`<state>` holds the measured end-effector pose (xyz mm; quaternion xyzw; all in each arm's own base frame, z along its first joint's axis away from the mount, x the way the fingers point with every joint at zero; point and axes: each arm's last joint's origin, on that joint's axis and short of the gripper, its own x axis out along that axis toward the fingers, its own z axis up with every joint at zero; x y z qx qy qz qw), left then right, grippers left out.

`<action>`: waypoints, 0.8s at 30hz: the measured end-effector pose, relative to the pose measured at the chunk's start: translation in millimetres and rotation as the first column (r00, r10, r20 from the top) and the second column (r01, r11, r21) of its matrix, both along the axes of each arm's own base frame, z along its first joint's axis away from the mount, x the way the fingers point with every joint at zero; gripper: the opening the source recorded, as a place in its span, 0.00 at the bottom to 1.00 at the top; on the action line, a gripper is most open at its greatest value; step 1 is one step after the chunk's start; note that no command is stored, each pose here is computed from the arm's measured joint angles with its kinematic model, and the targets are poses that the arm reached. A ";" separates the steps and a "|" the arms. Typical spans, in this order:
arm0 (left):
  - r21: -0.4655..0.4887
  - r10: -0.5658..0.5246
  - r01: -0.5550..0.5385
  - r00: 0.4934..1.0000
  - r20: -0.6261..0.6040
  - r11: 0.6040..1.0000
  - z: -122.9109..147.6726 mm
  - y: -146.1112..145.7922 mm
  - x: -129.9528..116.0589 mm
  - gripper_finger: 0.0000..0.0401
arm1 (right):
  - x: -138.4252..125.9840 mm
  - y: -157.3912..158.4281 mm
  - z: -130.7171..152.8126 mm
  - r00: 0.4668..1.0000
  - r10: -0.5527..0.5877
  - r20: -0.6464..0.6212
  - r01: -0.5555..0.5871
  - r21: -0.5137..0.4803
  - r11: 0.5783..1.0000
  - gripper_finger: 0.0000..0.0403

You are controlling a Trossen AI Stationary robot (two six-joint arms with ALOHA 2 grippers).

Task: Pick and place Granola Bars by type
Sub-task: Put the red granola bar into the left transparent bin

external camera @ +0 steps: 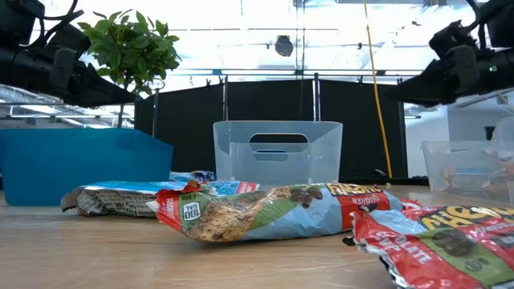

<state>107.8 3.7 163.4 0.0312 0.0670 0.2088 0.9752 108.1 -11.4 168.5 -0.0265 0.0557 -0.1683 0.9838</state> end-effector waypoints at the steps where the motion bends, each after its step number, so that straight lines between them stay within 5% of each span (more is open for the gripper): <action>1: 0.000 0.000 0.000 1.000 0.000 1.000 0.0 0.0 0.0 0.23 | -0.2 0.2 0.4 1.000 0.013 0.004 -0.013 -0.001 1.000 0.28; 24: 0.000 0.000 0.000 1.000 0.000 1.000 0.0 0.0 0.0 0.23 | -0.8 0.7 -4.6 0.999 0.041 -0.032 -0.041 0.015 0.999 0.28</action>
